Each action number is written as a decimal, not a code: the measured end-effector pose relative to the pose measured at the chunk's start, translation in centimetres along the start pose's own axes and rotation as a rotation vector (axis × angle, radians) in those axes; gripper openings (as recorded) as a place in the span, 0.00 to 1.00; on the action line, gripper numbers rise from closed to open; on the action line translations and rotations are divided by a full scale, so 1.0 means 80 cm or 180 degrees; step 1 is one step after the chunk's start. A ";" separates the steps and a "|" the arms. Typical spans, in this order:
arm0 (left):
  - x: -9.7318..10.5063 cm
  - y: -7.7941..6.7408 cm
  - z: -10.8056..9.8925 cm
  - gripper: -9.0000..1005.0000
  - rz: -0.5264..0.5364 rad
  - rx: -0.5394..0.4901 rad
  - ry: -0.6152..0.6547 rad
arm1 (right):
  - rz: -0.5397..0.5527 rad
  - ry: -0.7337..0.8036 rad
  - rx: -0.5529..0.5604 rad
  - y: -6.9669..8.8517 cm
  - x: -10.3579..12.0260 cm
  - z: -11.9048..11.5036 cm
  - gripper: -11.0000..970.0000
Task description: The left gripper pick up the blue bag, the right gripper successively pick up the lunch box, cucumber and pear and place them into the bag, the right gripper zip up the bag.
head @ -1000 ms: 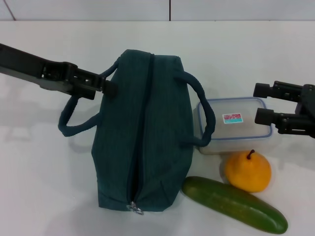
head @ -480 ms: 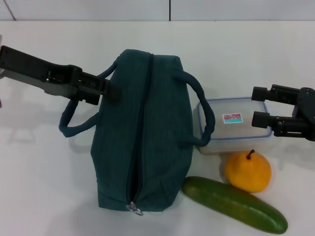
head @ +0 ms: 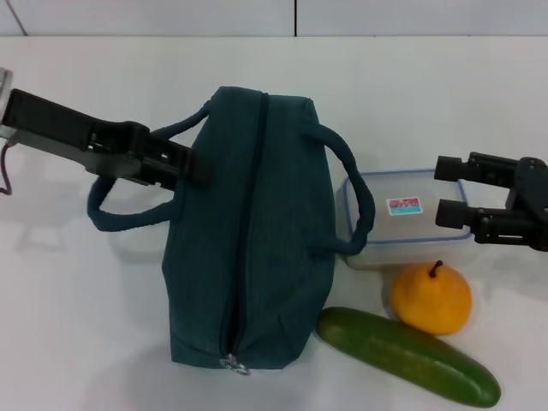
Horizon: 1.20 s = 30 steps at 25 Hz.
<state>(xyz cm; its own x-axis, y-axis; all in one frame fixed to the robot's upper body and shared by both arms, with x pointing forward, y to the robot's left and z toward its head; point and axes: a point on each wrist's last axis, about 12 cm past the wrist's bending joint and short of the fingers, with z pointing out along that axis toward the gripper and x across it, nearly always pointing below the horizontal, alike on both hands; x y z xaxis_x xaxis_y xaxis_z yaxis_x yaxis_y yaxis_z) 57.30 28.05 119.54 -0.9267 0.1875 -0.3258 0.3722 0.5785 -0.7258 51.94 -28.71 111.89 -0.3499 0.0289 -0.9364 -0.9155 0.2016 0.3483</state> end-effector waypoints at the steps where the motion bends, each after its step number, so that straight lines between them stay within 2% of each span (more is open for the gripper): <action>1: 0.000 0.001 0.001 0.77 0.0001 0.0008 0.0006 | 0.0004 -0.0003 -0.0002 0.000 0.000 0.000 0.82; 5: -0.001 0.000 0.001 0.64 0.0015 0.0016 0.0013 | 0.0021 -0.0019 0.0012 0.001 0.002 -0.001 0.82; 16: 0.000 0.002 -0.003 0.21 0.0007 0.0061 -0.0087 | 0.0062 -0.0040 0.0014 0.003 0.005 -0.004 0.82; 23: 0.004 0.006 -0.002 0.08 0.0021 0.0071 -0.0108 | 0.0265 -0.0372 0.0040 0.005 0.015 0.001 0.82; 26: 0.004 0.007 -0.004 0.06 0.0028 0.0083 -0.0151 | 0.0440 -0.0665 0.0196 0.002 0.022 -0.001 0.82; 27: 0.004 0.008 -0.005 0.06 0.0037 0.0086 -0.0167 | 0.0568 -0.0916 0.0369 -0.001 0.027 -0.008 0.82; 30: 0.006 0.010 -0.004 0.06 0.0061 0.0080 -0.0186 | 0.0785 -0.1268 0.0728 -0.005 0.040 -0.022 0.82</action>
<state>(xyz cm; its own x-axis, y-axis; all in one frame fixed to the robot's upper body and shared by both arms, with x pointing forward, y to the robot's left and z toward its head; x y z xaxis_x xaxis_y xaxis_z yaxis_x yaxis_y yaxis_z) 57.16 28.85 119.03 -0.9150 0.1512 -0.3740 0.3917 0.5550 -0.7339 50.82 -30.41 108.81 -0.4060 0.4638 -0.7874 -0.7331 0.3492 0.5837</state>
